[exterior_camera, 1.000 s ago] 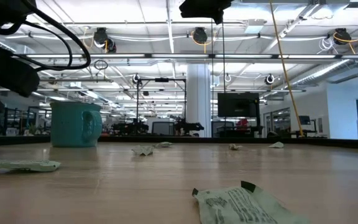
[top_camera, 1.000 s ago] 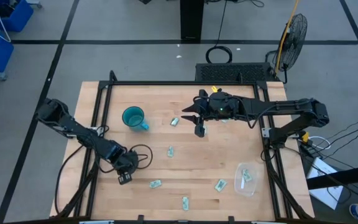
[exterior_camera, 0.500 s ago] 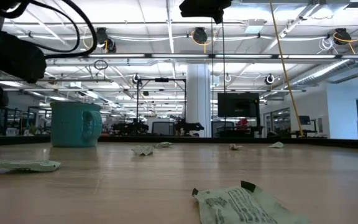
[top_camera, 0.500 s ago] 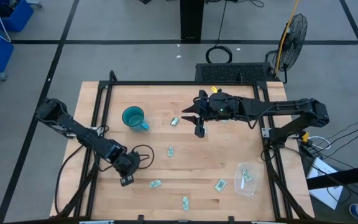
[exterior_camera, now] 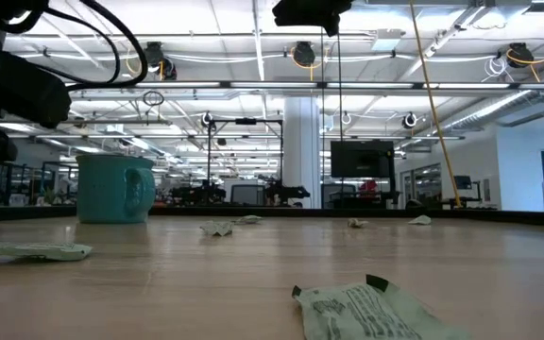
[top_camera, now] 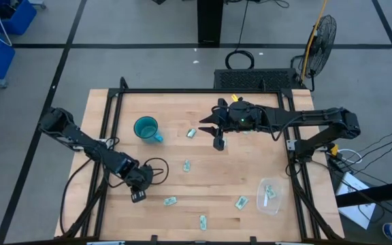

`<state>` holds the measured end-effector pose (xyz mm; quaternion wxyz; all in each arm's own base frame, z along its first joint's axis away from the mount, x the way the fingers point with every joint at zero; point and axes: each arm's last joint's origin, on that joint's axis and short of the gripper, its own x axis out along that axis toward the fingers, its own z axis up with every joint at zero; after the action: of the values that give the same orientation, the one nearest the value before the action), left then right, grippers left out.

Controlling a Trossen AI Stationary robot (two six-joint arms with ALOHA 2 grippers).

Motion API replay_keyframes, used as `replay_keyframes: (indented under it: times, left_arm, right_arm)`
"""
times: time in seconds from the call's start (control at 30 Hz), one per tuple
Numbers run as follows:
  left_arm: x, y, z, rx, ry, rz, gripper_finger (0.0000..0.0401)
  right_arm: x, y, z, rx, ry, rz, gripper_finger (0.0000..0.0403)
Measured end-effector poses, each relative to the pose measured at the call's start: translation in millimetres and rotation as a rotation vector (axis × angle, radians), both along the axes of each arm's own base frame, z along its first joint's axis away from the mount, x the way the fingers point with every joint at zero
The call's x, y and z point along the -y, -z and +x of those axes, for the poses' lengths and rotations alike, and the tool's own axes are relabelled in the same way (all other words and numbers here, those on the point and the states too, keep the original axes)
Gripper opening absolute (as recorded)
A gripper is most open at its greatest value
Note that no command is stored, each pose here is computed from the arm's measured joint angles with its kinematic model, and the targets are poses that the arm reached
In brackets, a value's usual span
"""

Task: Pick and place Stevia / Truvia into bins
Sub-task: Put the stevia packet into the transparent container

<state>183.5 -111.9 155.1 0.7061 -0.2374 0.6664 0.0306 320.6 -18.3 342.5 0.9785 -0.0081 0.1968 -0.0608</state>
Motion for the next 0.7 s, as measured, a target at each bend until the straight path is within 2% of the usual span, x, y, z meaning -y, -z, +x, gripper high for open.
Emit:
replay_keyframes:
  times: [0.27,0.7]
  left_arm:
    - [-4,7,-7,-0.052,-0.025,0.024,0.0143]
    - [4,14,-6,-0.048,0.015,0.026,0.0145]
  right_arm:
    - [0,0,0,0.0,0.0,0.0,0.0109]
    - [0,0,0,-0.003,0.0,0.0,0.0109]
